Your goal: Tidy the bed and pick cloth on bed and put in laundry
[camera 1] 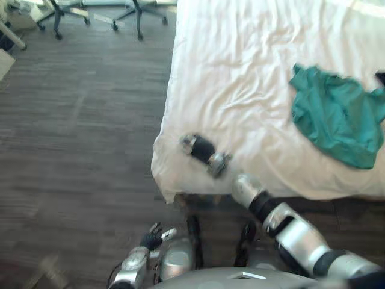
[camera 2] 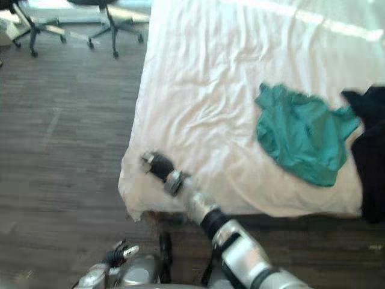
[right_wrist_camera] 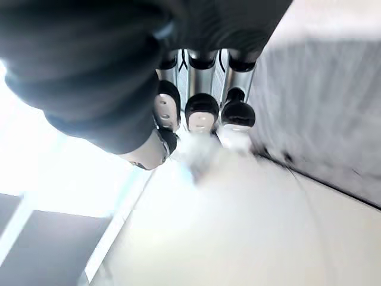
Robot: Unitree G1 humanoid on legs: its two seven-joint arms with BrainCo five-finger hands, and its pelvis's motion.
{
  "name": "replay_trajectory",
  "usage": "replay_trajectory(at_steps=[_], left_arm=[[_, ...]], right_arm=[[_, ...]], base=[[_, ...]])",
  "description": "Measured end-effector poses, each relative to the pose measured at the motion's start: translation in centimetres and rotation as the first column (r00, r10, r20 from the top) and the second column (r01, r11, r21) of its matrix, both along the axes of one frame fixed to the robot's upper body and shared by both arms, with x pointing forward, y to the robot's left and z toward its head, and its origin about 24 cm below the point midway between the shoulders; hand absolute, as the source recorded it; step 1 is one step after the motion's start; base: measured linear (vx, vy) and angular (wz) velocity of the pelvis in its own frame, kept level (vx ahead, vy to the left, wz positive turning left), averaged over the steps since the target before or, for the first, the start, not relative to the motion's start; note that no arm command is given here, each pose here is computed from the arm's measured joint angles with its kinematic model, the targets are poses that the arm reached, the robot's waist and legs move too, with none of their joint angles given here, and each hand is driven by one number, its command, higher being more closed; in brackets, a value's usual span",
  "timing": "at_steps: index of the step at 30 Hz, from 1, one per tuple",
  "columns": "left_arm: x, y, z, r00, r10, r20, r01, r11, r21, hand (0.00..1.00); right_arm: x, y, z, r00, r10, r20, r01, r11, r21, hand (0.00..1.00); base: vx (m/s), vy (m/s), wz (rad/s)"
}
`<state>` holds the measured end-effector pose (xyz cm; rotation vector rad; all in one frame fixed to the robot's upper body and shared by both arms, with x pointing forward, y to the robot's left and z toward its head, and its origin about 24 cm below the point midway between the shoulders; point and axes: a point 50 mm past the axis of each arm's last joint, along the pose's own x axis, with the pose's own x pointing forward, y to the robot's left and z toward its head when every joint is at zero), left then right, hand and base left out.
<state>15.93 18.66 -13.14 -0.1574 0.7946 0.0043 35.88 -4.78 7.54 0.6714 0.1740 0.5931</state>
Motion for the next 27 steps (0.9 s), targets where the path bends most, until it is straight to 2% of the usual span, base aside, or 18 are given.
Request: replay_trajectory(at_steps=[2, 3, 9, 11, 13, 15, 16, 17, 18, 19, 20, 21, 23, 25, 27], left_arm=[[0.6, -1.0, 0.3, 1.0, -0.003, 0.03, 0.005, 0.999, -0.043, 0.0], [0.6, -1.0, 0.4, 0.999, 0.012, 0.049, -0.009, 0.998, -0.058, 0.0], [-0.2, -1.3, 0.3, 0.998, 0.027, 0.06, -0.02, 0.993, -0.116, 0.0], [-1.1, -0.8, 0.0, 0.997, 0.058, 0.051, -0.051, 0.989, -0.137, 0.0], [-1.8, -0.4, -0.3, 0.995, 0.093, 0.037, -0.087, 0.987, -0.134, 0.0], [-2.2, -0.2, -0.6, 0.993, 0.117, 0.018, -0.114, 0.984, -0.134, 0.0], [-2.3, -0.2, -0.7, 0.99, 0.138, 0.009, -0.136, 0.981, -0.14, 0.0], [-2.4, -0.2, -0.8, 0.987, 0.158, 0.003, -0.156, 0.977, -0.147, 0.0], [-2.4, -0.1, -0.8, 0.985, 0.17, 0.002, -0.168, 0.975, -0.149, 0.0], [-2.5, 0.0, -0.9, 0.981, 0.196, -0.007, -0.194, 0.97, -0.148, 0.0], [-2.9, 0.1, -1.1, 0.974, 0.224, -0.028, -0.225, 0.963, -0.144, 0.0], [-3.4, 0.3, -1.2, 0.966, 0.253, -0.047, -0.257, 0.956, -0.141, 0.0], [-4.1, 0.8, -1.5, 0.952, 0.298, -0.073, -0.305, 0.943, -0.133, 0.0], [-4.6, 0.9, -1.6, 0.934, 0.347, -0.089, -0.355, 0.928, -0.114, 0.0], [-5.3, -0.4, -2.2, 0.918, 0.371, -0.136, -0.386, 0.917, -0.104, 0.0]], right_arm=[[1.2, -3.4, -0.2, 0.991, -0.126, -0.036, 0.125, 0.992, -0.01, 1.0], [1.3, -4.9, -0.3, 0.984, -0.171, -0.046, 0.173, 0.983, 0.06, 1.0], [-0.7, -7.1, -3.4, 0.946, -0.284, -0.154, 0.315, 0.917, 0.244, 1.0], [-2.5, -8.3, -5.5, 0.916, -0.344, -0.206, 0.396, 0.855, 0.334, 1.0], [-4.4, -9.4, -7.8, 0.869, -0.409, -0.279, 0.49, 0.792, 0.365, 1.0], [-7.2, -11.1, -10.6, 0.781, -0.495, -0.38, 0.619, 0.694, 0.369, 1.0], [-9.7, -12.8, -13.0, 0.684, -0.564, -0.463, 0.722, 0.615, 0.318, 1.0], [-13.5, -15.2, -15.9, 0.527, -0.638, -0.561, 0.837, 0.502, 0.217, 1.0], [-15.5, -16.1, -17.1, 0.445, -0.662, -0.602, 0.882, 0.44, 0.168, 1.0], [-19.2, -17.7, -18.8, 0.308, -0.7, -0.645, 0.937, 0.339, 0.079, 1.0], [-22.8, -19.1, -19.9, 0.196, -0.728, -0.657, 0.964, 0.265, -0.005, 0.0], [-24.8, -19.6, -20.4, 0.141, -0.74, -0.658, 0.972, 0.231, -0.052, 0.0], [-26.9, -20.0, -20.8, 0.092, -0.752, -0.653, 0.972, 0.21, -0.105, 0.0], [-27.1, -20.0, -20.7, 0.13, -0.771, -0.624, 0.948, 0.282, -0.15, 0.0], [-26.4, -20.0, -20.4, 0.219, -0.779, -0.587, 0.915, 0.373, -0.155, 0.0]], base=[[-0.05, 0.047, -0.11], [0.04, 0.016, -0.2], [0.09, -0.006, -0.29], [0.09, 0.006, -0.33], [0.1, -0.002, -0.38], [0.12, -0.022, -0.35], [0.13, -0.031, -0.26], [0.11, -0.027, -0.21], [0.1, -0.018, -0.2], [0.09, -0.023, -0.33], [0.13, -0.036, -0.52], [0.1, -0.036, -0.61], [0.12, -0.098, -1.0], [0.08, -0.106, -1.33], [-0.01, -0.002, -1.15]])
